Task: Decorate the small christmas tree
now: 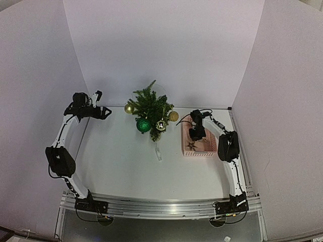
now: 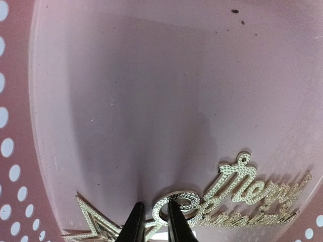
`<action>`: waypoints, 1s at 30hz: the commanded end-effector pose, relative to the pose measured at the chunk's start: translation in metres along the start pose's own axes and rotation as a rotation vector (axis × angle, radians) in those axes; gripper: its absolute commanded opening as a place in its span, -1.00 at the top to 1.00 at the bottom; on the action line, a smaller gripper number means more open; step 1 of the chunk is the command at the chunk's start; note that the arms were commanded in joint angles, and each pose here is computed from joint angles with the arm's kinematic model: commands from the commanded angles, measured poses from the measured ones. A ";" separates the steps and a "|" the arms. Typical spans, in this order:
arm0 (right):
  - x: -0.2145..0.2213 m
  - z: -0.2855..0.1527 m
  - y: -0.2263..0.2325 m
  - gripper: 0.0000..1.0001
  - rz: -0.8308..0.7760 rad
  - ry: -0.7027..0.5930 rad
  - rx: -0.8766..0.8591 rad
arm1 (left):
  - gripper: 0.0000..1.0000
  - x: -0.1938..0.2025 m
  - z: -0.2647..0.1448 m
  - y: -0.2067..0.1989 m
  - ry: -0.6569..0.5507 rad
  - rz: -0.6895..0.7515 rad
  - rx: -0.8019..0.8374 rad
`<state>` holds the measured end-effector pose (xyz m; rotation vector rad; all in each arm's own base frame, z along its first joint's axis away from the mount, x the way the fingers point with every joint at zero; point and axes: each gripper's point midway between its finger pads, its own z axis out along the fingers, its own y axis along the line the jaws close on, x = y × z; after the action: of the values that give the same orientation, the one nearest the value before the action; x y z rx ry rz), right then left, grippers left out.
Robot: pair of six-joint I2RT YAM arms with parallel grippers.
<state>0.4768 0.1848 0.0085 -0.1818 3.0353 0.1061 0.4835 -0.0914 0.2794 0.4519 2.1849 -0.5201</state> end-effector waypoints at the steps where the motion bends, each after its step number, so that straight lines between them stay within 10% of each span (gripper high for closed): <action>1: 0.027 0.026 -0.011 0.79 -0.030 0.110 0.076 | -0.98 -0.022 -0.009 -0.001 -0.070 0.025 0.005; 30: -0.020 -0.051 0.018 1.00 0.024 -0.097 -0.050 | -0.98 -0.023 -0.014 -0.008 -0.087 0.031 0.023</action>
<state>0.4857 0.1920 0.0270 -0.1515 2.9991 0.1366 0.4864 -0.0948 0.2859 0.4608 2.1504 -0.5391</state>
